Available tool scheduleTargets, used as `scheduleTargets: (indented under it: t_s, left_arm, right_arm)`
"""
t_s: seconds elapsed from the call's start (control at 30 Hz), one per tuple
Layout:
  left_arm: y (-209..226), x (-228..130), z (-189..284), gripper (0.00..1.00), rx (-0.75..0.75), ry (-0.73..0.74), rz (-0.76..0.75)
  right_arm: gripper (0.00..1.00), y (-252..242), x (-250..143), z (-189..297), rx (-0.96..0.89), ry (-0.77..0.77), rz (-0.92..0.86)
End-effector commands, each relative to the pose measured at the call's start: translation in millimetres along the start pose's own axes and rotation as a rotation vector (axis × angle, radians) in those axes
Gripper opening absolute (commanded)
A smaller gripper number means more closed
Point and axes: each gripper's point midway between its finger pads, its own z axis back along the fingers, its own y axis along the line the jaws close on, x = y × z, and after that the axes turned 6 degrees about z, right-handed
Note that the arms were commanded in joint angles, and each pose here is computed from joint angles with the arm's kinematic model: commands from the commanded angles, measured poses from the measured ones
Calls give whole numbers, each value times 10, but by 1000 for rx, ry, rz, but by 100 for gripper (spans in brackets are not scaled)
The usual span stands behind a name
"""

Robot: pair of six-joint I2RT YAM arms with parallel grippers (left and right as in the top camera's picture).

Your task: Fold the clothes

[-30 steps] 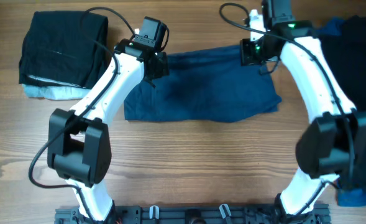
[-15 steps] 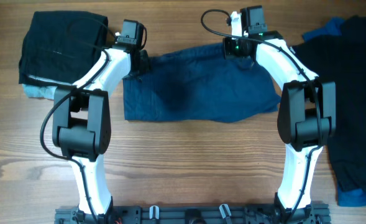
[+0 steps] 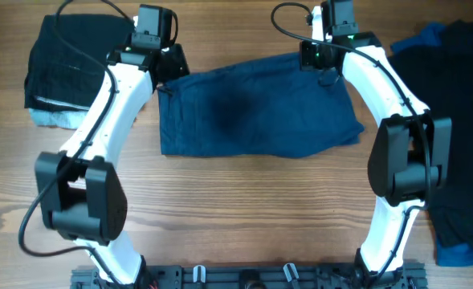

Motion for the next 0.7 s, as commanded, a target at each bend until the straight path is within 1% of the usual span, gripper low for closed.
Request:
scheduleTargets:
  t_s: [0.0, 0.1, 0.13, 0.2, 0.23, 0.3, 0.37, 0.4, 0.43, 0.47, 0.5, 0.57, 0.6, 0.63, 0.67]
  left_arm:
    - [188, -283, -387, 4, 78, 96, -23]
    - [264, -449, -601, 4, 111, 153, -30]
    - [284, -492, -660, 4, 119, 167, -31]
    - [287, -497, -677, 4, 121, 169, -35]
    - [277, -430, -626, 4, 113, 152, -29]
    - [266, -176, -384, 4, 77, 92, 10]
    - [335, -136, -161, 4, 55, 105, 72]
    - [448, -212, -89, 4, 79, 147, 127]
    - [590, -347, -53, 4, 121, 212, 184]
    - [677, -448, -52, 5, 147, 255, 202]
    - [769, -583, -48, 9, 169, 308, 213]
    - [801, -824, -94, 12, 154, 392, 230]
    - [800, -951, -126, 15, 143, 430, 236]
    - [806, -1059, -146, 17, 136, 461, 241]
    - [810, -1192, -164, 24, 127, 502, 249]
  right_arm:
    - [39, -256, -139, -311, -54, 24, -45]
    - [39, -316, -264, -667, -57, 36, -54]
    - [45, -318, -318, -754, -56, 47, -55]
    - [46, -291, -379, -833, -41, 61, -55]
    - [47, -240, -360, -834, -11, 54, -47]
    - [52, -200, -249, -712, 12, 35, -21]
    - [54, -186, -37, -374, 10, -3, -19]
    - [56, -115, 38, -71, 31, -9, -15]
    - [56, -38, 21, 174, 50, 11, -12]
    - [56, 16, -41, 350, 61, 42, -12]
    - [57, 51, -151, 497, 65, 88, -14]
    - [56, 78, -477, 614, 72, 222, -30]
    - [53, 78, -598, 592, 73, 264, -34]
    - [52, 77, -686, 562, 74, 287, -36]
    - [52, 77, -782, 510, 75, 308, -36]
